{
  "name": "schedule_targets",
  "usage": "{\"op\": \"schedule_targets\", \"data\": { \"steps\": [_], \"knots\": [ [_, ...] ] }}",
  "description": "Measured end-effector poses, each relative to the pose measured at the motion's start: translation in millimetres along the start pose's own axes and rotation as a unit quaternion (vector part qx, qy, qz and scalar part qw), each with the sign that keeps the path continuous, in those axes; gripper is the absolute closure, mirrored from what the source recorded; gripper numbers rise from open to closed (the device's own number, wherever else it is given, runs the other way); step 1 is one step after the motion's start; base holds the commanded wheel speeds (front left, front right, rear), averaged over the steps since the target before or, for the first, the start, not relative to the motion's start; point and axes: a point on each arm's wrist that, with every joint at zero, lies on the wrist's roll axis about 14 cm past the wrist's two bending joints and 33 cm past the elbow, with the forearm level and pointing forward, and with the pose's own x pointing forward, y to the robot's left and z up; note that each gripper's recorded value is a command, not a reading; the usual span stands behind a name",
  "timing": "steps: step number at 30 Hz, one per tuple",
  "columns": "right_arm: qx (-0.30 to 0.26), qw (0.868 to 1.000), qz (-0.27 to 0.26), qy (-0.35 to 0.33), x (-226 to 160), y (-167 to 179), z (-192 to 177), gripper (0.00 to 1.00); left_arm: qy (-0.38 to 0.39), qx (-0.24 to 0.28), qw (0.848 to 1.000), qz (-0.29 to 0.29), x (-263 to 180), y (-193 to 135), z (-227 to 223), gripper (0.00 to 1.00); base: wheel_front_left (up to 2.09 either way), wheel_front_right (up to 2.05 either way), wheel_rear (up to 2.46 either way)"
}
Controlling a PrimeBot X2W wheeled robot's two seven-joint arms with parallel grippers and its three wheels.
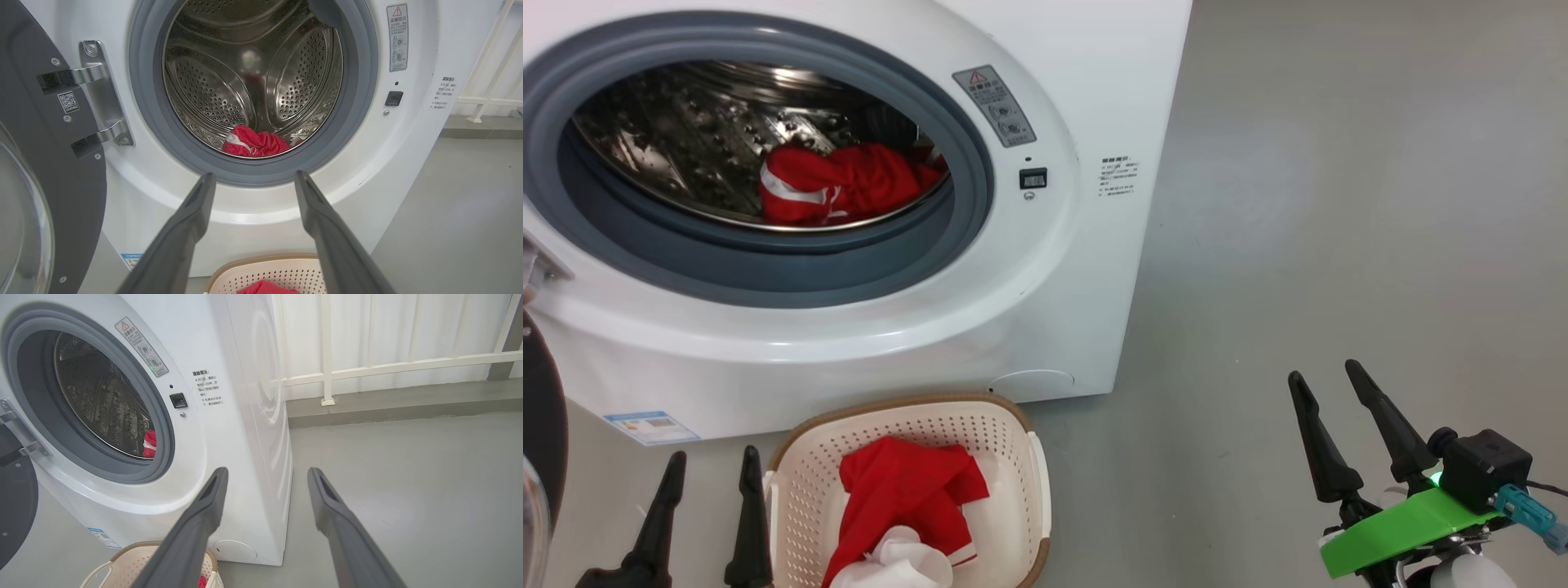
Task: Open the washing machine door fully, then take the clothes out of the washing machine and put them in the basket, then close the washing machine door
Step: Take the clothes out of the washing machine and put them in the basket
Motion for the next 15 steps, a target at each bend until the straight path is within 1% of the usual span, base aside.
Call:
{"op": "schedule_targets", "data": {
  "steps": [6, 10, 15],
  "knots": [
    [0.006, 1.000, -0.003, 0.005, 6.0, 0.0, -5.0, 0.00, 0.009, -0.008, 1.000, -0.006, 8.6, -5.0, -7.4, 0.00, 0.00, 0.00, 0.00],
    [0.011, 1.000, -0.006, 0.013, 10.8, -0.1, -12.5, 0.00, 0.002, -0.012, 1.000, -0.017, 29.1, -13.3, -6.0, 0.00, 0.00, 0.00, 0.00],
    [0.012, 1.000, -0.003, 0.008, 28.7, 0.4, -11.6, 0.00, 0.011, -0.010, 0.999, -0.038, 60.9, -26.3, -15.9, 0.00, 0.00, 0.00, 0.00]
  ]
}}
